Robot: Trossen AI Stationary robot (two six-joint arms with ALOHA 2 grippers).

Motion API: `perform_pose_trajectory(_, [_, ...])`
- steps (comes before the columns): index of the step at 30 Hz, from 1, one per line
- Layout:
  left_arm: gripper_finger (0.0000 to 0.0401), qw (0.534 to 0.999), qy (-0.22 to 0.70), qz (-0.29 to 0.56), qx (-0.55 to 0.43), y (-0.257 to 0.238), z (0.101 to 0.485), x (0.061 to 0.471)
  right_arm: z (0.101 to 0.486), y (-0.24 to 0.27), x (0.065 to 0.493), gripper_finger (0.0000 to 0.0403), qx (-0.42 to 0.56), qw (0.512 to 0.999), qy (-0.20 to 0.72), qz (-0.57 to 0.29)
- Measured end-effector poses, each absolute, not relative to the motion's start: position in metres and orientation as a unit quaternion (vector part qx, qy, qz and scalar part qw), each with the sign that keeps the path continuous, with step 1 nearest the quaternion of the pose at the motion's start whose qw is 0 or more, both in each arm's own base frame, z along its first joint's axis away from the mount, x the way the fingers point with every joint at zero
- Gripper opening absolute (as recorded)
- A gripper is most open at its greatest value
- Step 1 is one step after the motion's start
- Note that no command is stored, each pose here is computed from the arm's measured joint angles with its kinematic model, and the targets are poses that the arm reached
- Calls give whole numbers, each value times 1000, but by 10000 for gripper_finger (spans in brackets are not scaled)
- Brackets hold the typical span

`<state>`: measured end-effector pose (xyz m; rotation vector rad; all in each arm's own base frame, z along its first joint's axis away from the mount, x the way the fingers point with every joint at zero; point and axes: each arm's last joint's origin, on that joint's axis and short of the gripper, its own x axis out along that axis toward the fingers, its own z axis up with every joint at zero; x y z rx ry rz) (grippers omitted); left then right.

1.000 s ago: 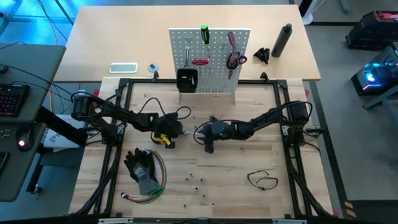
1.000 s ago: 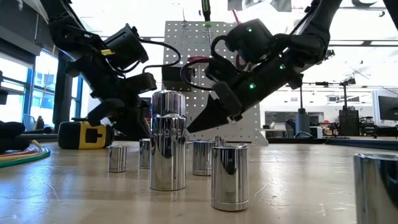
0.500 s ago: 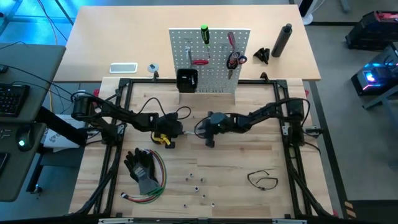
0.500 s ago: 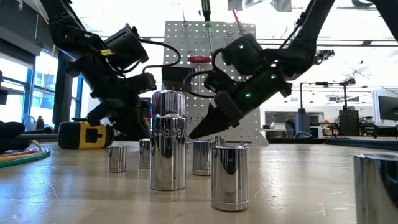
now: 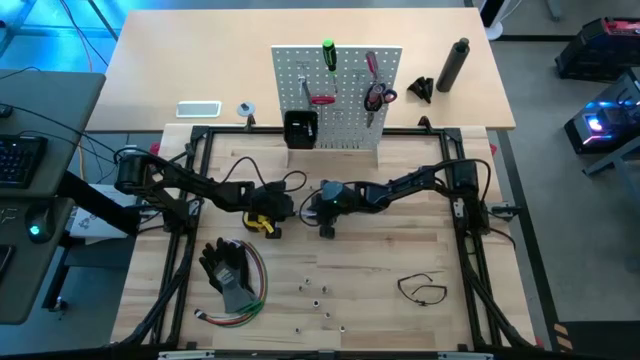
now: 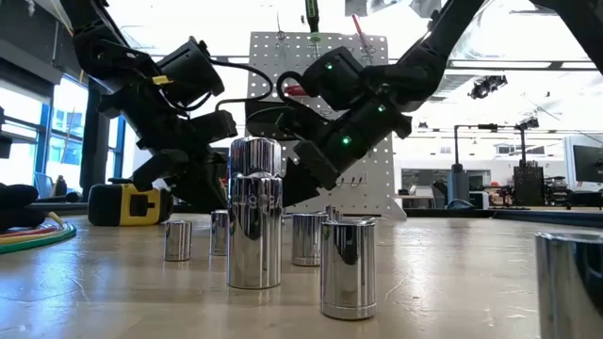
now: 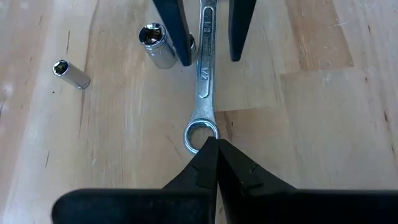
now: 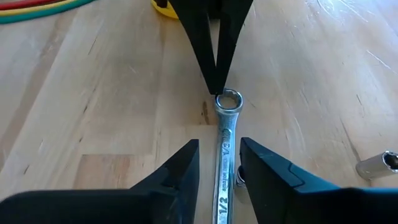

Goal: Hang tools onto peg board
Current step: Hang the left silver wrench on the white peg board

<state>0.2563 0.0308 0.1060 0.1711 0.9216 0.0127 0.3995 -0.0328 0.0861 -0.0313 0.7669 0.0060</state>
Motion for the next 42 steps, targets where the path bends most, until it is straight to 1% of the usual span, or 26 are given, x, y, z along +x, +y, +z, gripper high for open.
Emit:
perform_pose_trajectory(6, [0,893,441,6,82,31,106,257,89,-30,399,107,-28,928,371,10])
perform_pose_trajectory(9, [0,893,442,6,82,31,106,257,99,-28,399,108,-44,934,355,9])
perform_pose_trajectory(12, [0,894,442,7,80,31,106,257,108,-26,396,108,-73,931,357,-1])
perform_pose_trajectory(17, [0,894,442,7,78,31,106,257,122,-24,392,109,-89,929,359,1])
perform_pose_trajectory(20, [0,893,443,7,77,31,106,256,129,-21,392,122,-98,931,352,-3])
perform_pose_trajectory(25, [0,893,443,5,77,31,106,256,129,-17,391,168,-100,928,359,-3])
perform_pose_trajectory(27, [0,893,443,5,77,31,106,256,126,-18,390,179,-94,925,369,4])
perform_pose_trajectory(37, [0,894,440,1,81,31,106,257,123,-14,390,183,-91,922,373,40])
perform_pose_trajectory(42, [0,894,440,12,87,31,109,256,108,-16,391,183,-82,916,391,25])
